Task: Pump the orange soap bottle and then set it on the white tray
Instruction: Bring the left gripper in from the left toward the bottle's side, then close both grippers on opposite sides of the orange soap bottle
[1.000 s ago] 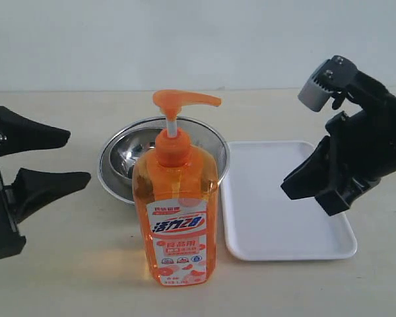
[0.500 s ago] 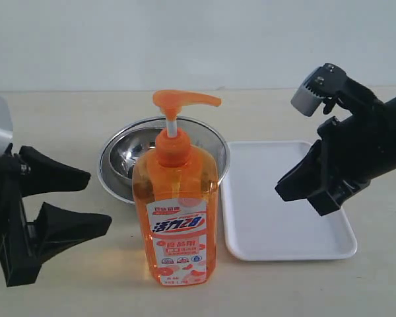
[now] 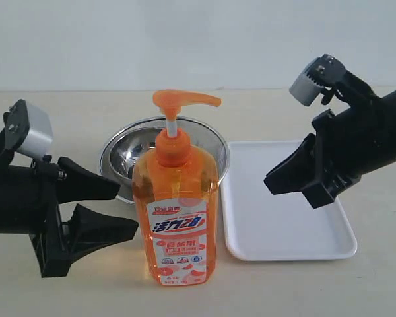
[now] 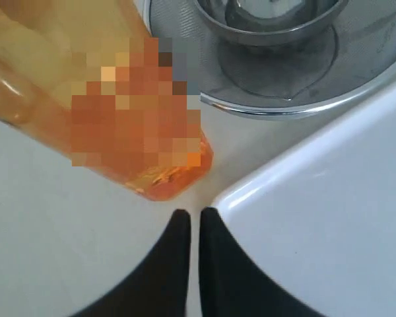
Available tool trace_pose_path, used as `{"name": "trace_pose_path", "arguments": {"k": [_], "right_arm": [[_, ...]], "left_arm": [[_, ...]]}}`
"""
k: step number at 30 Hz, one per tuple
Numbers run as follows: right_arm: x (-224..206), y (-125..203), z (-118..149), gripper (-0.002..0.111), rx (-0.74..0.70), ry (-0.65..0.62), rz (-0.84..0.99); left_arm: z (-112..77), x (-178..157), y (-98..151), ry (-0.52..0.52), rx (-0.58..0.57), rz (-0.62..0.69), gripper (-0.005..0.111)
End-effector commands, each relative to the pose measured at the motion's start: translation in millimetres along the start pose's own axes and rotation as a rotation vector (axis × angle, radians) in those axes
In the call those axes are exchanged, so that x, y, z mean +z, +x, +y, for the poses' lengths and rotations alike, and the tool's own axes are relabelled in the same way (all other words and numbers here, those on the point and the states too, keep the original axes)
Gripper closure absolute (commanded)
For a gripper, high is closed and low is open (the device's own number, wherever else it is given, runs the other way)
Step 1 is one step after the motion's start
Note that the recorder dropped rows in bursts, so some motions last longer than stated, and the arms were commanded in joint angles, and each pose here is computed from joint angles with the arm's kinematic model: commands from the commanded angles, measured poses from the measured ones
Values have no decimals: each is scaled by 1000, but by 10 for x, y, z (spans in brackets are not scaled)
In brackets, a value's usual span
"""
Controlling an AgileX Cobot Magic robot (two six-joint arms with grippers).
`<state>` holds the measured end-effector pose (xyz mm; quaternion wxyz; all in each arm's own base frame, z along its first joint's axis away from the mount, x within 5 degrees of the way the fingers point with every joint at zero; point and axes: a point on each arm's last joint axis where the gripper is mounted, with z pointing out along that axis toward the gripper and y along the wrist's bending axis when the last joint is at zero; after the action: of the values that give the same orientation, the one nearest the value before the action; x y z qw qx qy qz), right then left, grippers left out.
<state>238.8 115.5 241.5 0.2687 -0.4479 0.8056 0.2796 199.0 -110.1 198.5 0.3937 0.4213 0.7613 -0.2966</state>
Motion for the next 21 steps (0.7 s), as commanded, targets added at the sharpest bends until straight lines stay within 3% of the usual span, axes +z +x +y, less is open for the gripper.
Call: {"name": "trace_pose_path", "arguments": {"k": [1, 8, 18, 21], "right_arm": [[102, -52, 118, 108, -59, -51, 8], [396, -6, 109, 108, -66, -76, 73], [423, -33, 83, 108, -58, -66, 41], [423, -54, 83, 108, -59, -65, 18]], "left_arm": [[79, 100, -52, 36, 32, -13, 39], [174, 216, -49, 68, 34, -4, 39], [220, 235, -98, 60, 93, -16, 39], [247, 235, -145, 30, 89, -62, 29]]}}
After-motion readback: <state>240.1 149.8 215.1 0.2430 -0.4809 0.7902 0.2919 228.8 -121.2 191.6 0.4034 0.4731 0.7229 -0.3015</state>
